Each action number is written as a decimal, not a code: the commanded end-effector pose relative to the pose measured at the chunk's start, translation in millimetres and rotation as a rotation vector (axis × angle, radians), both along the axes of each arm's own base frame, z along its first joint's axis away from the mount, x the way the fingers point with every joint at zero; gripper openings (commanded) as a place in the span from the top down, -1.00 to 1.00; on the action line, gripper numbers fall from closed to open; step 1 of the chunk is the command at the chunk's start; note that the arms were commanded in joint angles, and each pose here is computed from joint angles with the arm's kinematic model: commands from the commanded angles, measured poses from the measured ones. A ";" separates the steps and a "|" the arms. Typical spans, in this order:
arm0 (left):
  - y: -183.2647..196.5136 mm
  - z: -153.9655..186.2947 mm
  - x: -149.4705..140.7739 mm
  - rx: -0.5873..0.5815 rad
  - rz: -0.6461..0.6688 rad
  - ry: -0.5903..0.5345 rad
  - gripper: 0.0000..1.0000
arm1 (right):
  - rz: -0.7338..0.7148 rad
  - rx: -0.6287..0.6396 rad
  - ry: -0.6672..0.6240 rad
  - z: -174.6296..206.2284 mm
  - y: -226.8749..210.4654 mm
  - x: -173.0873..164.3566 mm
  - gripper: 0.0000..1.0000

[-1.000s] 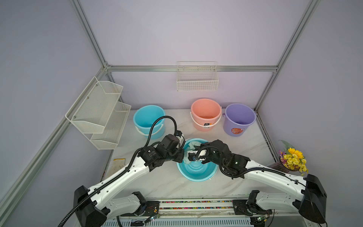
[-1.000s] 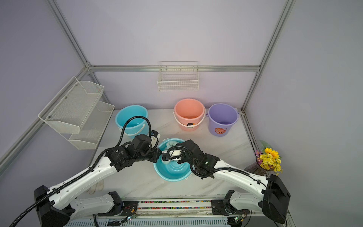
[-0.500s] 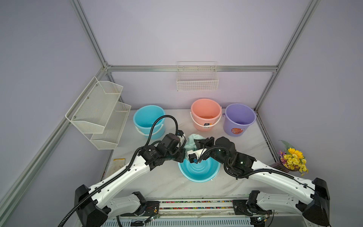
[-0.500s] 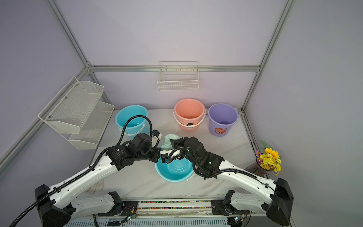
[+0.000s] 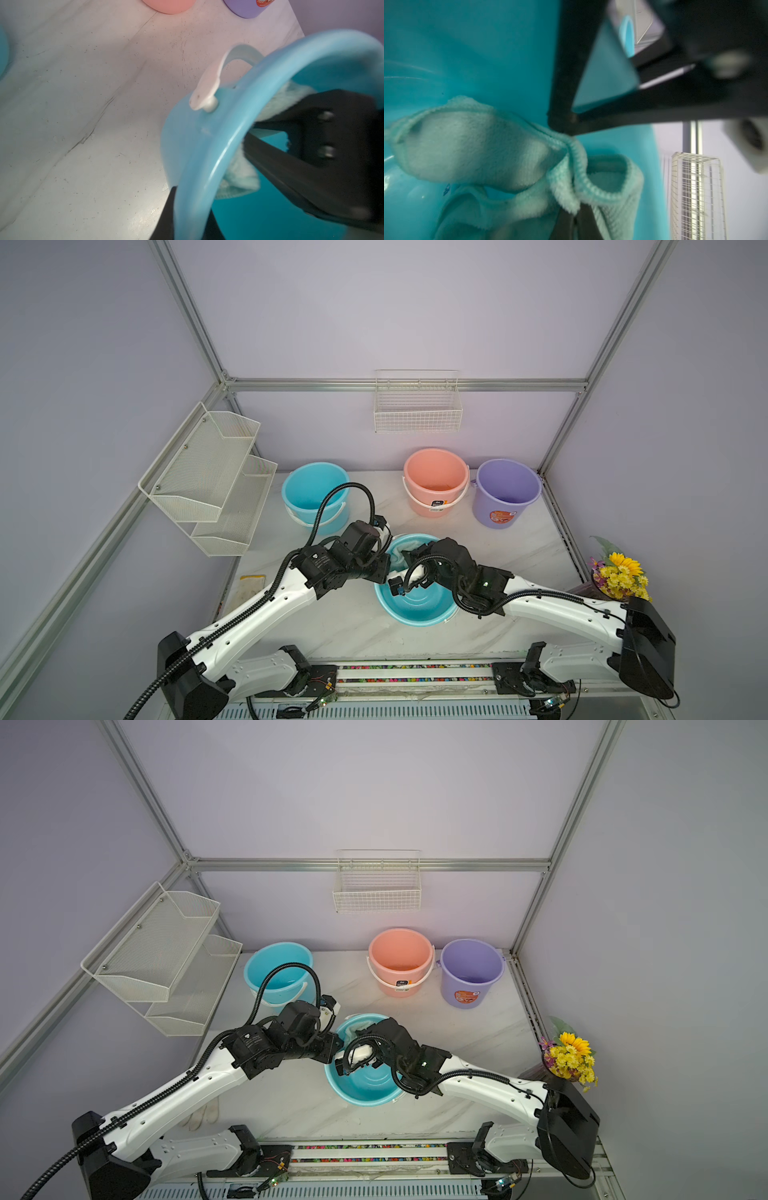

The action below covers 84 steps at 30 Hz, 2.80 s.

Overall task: Wipe the inside of the bucket with a cloth
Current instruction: Wipe the dirt from the inside of the bucket.

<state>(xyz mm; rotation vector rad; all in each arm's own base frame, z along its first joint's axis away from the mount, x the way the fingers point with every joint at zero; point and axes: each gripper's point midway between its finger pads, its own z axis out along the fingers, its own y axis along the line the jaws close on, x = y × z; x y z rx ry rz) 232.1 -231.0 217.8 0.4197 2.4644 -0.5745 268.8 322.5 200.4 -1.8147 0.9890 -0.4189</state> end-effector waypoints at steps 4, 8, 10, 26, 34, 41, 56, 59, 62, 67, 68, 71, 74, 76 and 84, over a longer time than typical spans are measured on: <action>-22.1 55.7 -1.8 -0.168 -0.076 -0.101 1.00 | -0.053 -0.075 0.100 -51.3 2.2 7.3 1.00; -23.9 60.6 -5.0 -0.185 -0.093 -0.104 1.00 | -0.057 -0.148 0.186 -86.1 2.0 4.5 1.00; -24.4 61.5 -5.8 -0.190 -0.097 -0.103 1.00 | -0.064 -0.175 0.221 -100.1 -0.1 4.8 1.00; 14.4 30.2 15.7 -0.005 0.140 -0.078 1.00 | -0.142 -0.103 0.068 19.1 -27.5 -13.1 1.00; 6.9 26.4 17.0 -0.017 0.132 -0.050 1.00 | -0.205 -0.173 -0.168 84.6 -45.6 -19.5 1.00; 3.3 33.4 17.2 -0.031 0.113 -0.060 1.00 | -0.207 -0.274 -0.209 65.9 -35.9 -11.6 1.00; -6.6 53.7 10.6 -0.084 0.036 -0.086 1.00 | -0.137 -0.246 0.154 -72.5 2.1 -1.2 1.00; -7.3 54.0 10.1 -0.086 0.030 -0.085 1.00 | -0.159 -0.195 0.261 -91.4 0.4 4.6 1.00; -7.4 53.5 10.2 -0.088 0.030 -0.087 1.00 | -0.177 -0.143 0.361 -103.1 -2.6 7.7 1.00; -6.1 50.8 11.7 -0.079 0.039 -0.089 1.00 | -0.226 -0.136 0.399 -105.5 -11.2 9.2 1.00; -5.4 50.3 12.4 -0.076 0.044 -0.090 1.00 | -0.234 -0.129 0.405 -100.3 -12.4 8.6 1.00; -2.2 47.9 15.1 -0.063 0.066 -0.095 1.00 | -0.250 -0.094 0.406 -74.0 -16.4 5.8 1.00; 0.4 45.9 17.4 -0.053 0.086 -0.096 1.00 | -0.260 -0.051 0.407 -43.4 -20.6 -1.0 1.00; 1.5 44.9 19.0 -0.046 0.096 -0.099 1.00 | -0.272 -0.035 0.411 -25.9 -26.4 -6.8 1.00; 6.6 38.5 23.4 -0.014 0.131 -0.096 1.00 | -0.349 0.015 0.417 37.9 -43.6 -23.9 1.00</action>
